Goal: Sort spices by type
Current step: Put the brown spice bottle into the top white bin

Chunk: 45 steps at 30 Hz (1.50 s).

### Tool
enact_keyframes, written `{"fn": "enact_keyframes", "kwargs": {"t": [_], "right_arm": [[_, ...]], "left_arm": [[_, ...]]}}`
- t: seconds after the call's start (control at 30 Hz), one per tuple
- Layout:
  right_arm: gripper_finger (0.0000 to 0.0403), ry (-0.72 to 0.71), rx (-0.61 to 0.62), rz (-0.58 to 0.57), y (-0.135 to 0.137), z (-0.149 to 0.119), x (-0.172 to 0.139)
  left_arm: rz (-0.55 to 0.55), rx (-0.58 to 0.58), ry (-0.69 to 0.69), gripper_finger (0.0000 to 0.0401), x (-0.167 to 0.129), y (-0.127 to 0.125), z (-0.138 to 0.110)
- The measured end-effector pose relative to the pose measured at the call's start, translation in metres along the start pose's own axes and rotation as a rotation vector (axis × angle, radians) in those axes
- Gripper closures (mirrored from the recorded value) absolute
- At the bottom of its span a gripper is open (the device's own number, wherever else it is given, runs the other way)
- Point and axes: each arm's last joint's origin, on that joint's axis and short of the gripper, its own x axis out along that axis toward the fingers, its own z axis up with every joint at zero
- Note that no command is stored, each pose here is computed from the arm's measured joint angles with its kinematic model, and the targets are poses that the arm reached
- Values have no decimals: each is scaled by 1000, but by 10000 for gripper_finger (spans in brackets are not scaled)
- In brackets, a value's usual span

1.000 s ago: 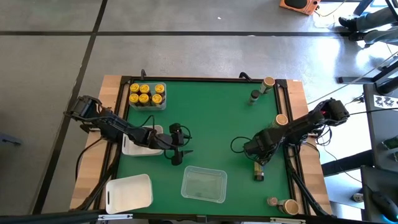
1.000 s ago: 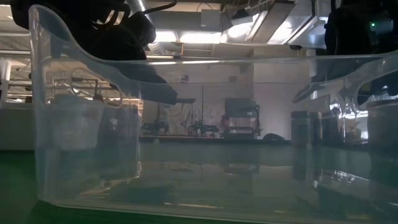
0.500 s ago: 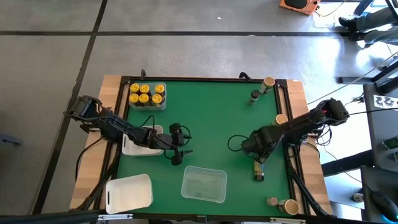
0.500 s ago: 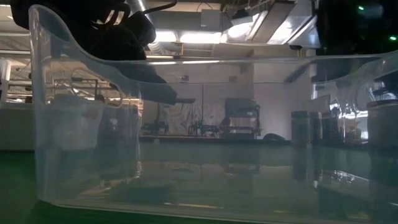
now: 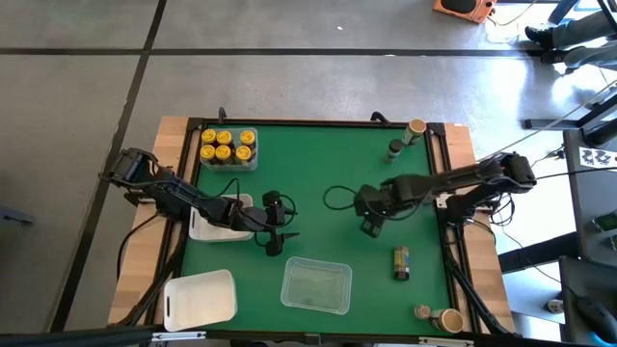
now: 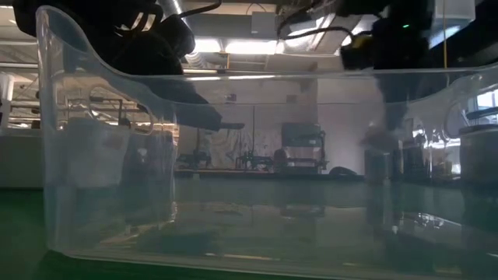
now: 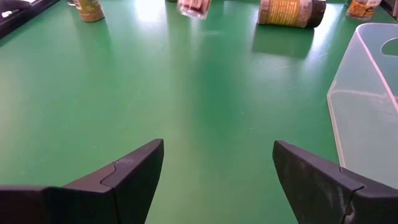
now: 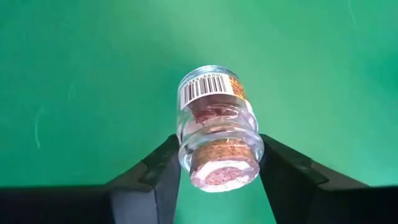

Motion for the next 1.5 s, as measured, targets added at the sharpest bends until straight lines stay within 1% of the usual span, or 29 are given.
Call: {"fn": "enact_keyframes", "kwargs": {"t": [0.13, 0.37, 0.5, 0.67, 0.8, 0.9, 1.0, 1.1, 1.2, 1.27, 1.37, 1.5], "right_arm": [[219, 4, -75, -7, 6, 20, 12], [216, 89, -156, -8, 19, 52, 36], [215, 132, -187, -9, 24, 63, 51], [206, 155, -220, 14, 29, 67, 61], [183, 158, -227, 8, 30, 68, 65], [151, 153, -236, 14, 31, 68, 68], [115, 155, -263, 11, 32, 72, 59], [88, 194, -313, -34, 33, 63, 45], [71, 109, -353, -115, 35, 42, 23], [65, 47, -347, -162, 32, 23, 16], [64, -78, -295, -135, 24, -4, 16], [70, -232, -206, -53, 10, -36, 30]], "left_arm": [[0, -2, -3, 100, 0, 0, 0], [-1, -3, -5, 100, 0, 0, 1], [0, -2, -1, 100, 0, 0, 0], [0, 0, 0, 100, 0, 0, 0], [0, 0, 0, 100, 0, 0, 0], [0, 0, 0, 100, 0, 0, 0], [0, -3, -5, 100, 0, 0, 1], [25, -16, -24, 100, 0, 1, 2], [45, -32, -59, 100, 1, 3, 8], [48, -58, -82, 100, 4, 4, 13], [50, -65, -85, 100, 14, 6, 20], [3, -69, -85, 100, 38, 8, 31]]}}
